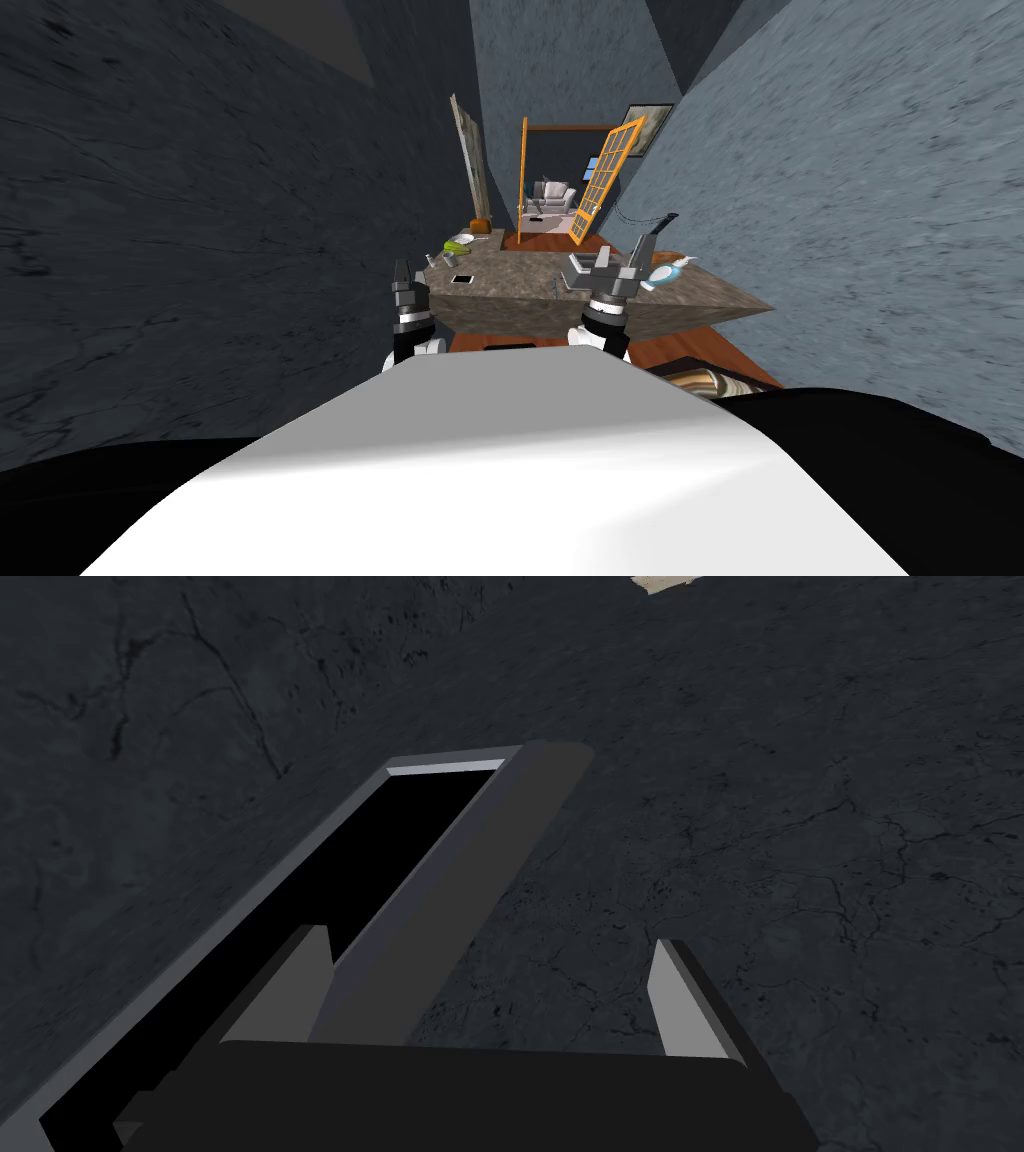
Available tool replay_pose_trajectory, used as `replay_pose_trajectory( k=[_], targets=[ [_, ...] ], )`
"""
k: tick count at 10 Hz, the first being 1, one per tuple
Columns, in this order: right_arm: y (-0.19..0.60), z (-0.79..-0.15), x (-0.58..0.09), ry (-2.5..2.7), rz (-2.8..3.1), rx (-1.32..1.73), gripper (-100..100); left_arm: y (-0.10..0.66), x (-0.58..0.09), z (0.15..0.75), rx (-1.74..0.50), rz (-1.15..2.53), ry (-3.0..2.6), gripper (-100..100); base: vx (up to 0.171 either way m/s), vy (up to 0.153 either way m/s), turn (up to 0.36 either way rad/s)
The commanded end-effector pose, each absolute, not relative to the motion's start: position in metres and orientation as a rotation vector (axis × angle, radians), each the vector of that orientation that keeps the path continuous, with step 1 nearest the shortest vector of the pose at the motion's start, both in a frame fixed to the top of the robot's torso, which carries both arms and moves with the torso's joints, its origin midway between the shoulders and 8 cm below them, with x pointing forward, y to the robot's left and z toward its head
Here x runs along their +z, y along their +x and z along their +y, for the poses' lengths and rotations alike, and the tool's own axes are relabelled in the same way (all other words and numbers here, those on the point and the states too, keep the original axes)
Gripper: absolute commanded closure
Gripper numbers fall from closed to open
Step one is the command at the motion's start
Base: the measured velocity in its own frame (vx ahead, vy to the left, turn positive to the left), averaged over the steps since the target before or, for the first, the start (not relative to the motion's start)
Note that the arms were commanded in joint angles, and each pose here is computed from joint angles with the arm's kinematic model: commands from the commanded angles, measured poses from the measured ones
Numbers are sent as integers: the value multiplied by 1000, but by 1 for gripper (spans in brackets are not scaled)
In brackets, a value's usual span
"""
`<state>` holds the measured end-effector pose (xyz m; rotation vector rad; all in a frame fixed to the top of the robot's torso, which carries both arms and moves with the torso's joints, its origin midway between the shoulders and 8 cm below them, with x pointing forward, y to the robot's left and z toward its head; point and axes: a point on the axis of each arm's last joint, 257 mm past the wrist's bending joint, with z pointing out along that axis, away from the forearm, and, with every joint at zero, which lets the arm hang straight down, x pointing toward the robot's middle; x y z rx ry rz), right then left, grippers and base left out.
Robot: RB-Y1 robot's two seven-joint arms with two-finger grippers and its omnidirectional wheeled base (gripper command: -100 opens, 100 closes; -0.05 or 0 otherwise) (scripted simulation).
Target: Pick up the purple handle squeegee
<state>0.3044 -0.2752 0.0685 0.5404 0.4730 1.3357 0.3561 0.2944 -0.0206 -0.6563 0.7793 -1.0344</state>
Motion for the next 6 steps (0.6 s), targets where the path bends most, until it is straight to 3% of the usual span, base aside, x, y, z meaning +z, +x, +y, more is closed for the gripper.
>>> replay_pose_trajectory(
  k=[1, 6],
  targets=[
    [308, -272, 60, 536, 514, 1345, -100, 356, -21, 294, -1034, 779, -656, 0, -9, 8, 32],
    [321, -264, 13, 567, 682, 1380, -100, 356, -21, 294, -1035, 779, -656, 0, -28, 28, 40]
  ],
)
